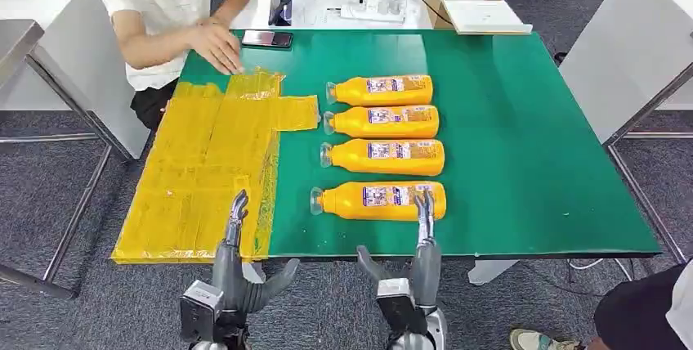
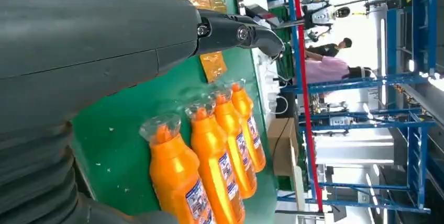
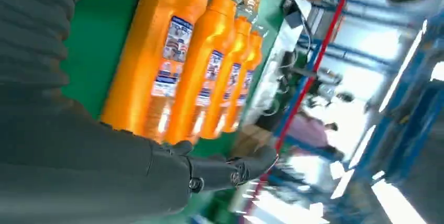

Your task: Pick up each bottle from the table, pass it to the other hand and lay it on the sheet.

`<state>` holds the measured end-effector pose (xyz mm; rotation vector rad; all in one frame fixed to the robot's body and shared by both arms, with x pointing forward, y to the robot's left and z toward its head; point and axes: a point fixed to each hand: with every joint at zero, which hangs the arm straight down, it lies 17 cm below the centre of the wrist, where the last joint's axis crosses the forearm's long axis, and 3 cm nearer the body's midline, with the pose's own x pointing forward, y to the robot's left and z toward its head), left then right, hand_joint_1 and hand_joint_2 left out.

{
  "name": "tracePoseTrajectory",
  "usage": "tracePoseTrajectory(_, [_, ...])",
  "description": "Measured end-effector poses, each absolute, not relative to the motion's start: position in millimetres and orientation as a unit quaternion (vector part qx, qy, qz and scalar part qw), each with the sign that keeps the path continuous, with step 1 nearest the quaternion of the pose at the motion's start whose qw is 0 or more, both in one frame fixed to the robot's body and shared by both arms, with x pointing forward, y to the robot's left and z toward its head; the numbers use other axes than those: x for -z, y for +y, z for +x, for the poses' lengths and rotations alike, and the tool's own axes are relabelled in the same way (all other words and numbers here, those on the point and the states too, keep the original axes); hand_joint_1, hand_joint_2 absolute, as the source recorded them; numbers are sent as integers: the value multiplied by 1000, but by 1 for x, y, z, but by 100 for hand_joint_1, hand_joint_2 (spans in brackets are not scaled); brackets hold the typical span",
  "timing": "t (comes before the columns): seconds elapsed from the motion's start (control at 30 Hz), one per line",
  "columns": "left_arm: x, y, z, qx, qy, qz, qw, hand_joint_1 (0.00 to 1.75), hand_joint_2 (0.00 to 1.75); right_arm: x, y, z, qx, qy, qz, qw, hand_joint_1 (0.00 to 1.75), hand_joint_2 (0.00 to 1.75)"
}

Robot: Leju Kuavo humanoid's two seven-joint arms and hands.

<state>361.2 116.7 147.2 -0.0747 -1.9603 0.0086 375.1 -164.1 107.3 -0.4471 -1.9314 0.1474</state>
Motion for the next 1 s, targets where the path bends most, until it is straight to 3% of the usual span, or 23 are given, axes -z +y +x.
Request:
tracePoseTrajectory(0.1, [-147,116,363,-1,-831,-30,556,0,175,-100,-187,391,-122,-798,-241,538,0,175])
tracePoseTrajectory(0.57, [-148,104,365,12,-832,-58,551,0,175,-87,-269,443,-219,-738,-356,530,0,175])
tracePoseTrajectory(1.0, [-154,88,372,17,-829,-98,551,0,175,-37,-271,486,-326,-666,-324,587,0,175])
